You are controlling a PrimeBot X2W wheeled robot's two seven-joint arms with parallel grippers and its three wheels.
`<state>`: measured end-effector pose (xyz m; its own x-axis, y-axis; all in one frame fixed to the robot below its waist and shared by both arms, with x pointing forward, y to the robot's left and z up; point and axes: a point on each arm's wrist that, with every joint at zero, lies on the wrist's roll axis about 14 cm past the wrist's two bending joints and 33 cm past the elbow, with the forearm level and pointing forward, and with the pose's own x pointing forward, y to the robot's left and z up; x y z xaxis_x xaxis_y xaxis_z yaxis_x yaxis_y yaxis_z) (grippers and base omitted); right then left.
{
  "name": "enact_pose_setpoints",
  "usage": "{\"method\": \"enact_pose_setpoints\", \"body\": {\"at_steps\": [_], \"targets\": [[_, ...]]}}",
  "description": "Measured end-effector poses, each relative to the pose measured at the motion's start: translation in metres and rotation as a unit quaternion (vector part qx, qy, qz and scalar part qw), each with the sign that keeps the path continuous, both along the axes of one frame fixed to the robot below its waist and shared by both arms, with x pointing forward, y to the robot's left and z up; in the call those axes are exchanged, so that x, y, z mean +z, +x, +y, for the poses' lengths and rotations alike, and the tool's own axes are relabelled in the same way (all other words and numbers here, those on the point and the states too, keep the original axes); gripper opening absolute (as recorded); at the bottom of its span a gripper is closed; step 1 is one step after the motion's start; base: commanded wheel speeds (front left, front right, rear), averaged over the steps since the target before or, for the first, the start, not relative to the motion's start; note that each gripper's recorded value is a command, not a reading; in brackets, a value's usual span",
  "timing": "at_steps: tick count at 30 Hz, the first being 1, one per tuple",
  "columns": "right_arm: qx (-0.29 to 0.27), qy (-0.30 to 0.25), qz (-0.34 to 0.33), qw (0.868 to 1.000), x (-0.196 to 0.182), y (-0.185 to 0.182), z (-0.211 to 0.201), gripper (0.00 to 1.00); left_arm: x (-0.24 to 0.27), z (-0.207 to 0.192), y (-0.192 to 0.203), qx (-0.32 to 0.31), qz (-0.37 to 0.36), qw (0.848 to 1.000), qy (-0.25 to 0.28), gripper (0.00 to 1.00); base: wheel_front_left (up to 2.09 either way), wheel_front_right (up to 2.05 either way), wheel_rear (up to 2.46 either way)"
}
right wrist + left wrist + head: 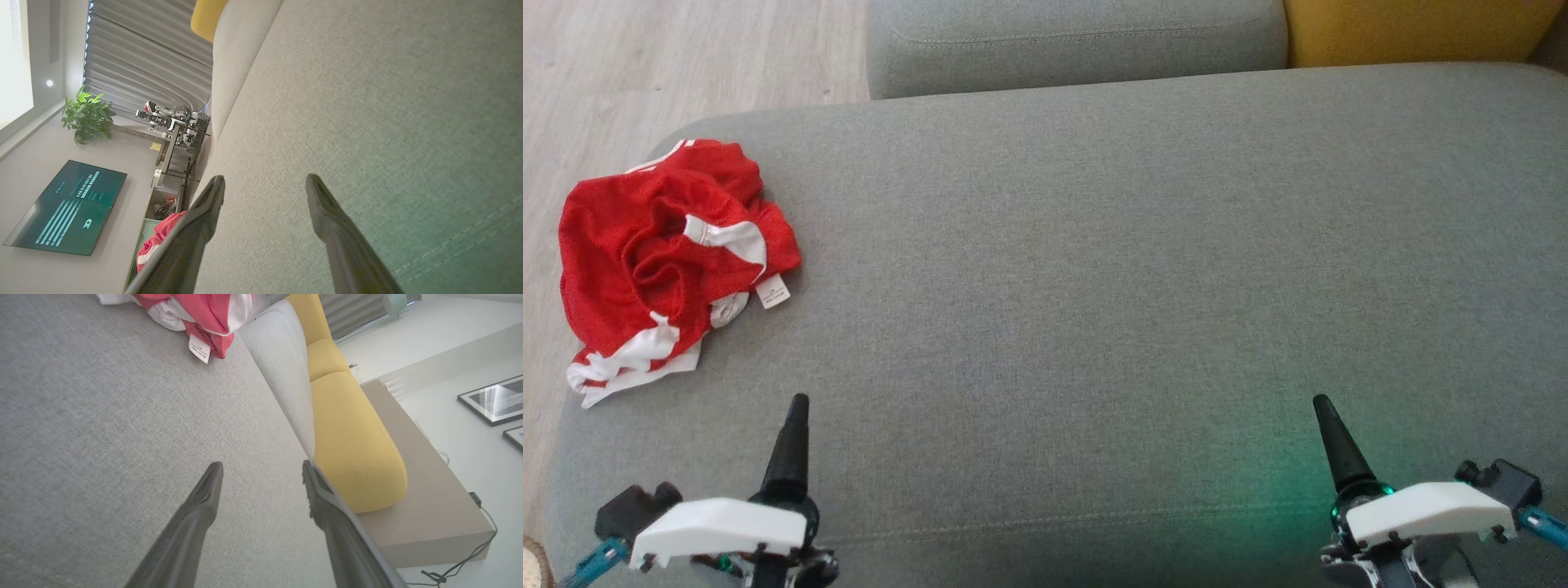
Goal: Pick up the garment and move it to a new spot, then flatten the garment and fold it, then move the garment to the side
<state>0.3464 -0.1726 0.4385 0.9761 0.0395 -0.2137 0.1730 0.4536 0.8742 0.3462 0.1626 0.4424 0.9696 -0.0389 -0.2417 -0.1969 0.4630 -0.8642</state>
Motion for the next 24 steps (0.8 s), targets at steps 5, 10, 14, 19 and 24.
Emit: {"method": "enact_pose_setpoints", "body": {"at_steps": [5, 10, 14, 19, 24], "targets": [[0.009, -0.034, -0.014, 0.999, 0.007, 0.003, 0.002, 1.0, 0.001, -0.005, 0.0, -0.013, 0.006, 0.999, 0.05, 1.0, 0.0, 0.0, 0.0], [0.016, -0.063, -0.026, 0.998, 0.013, 0.005, 0.004, 1.0, 0.002, -0.004, 0.001, -0.022, 0.011, 0.995, 0.1, 1.0, 0.0, 0.0, 0.0], [0.021, -0.079, -0.031, 0.996, 0.015, 0.005, 0.006, 1.0, 0.004, -0.007, 0.001, -0.027, 0.012, 0.992, 0.125, 1.0, 0.0, 0.0, 0.0], [0.032, -0.106, -0.041, 0.993, 0.019, 0.007, 0.011, 1.0, 0.008, -0.01, 0.001, -0.037, 0.008, 0.984, 0.172, 1.0, 0.0, 0.0, 0.0], [0.037, -0.134, -0.055, 0.989, 0.025, 0.008, 0.013, 1.0, 0.015, -0.015, 0.001, -0.048, -0.001, 0.975, 0.215, 1.0, 0.0, 0.0, 0.0]]}}
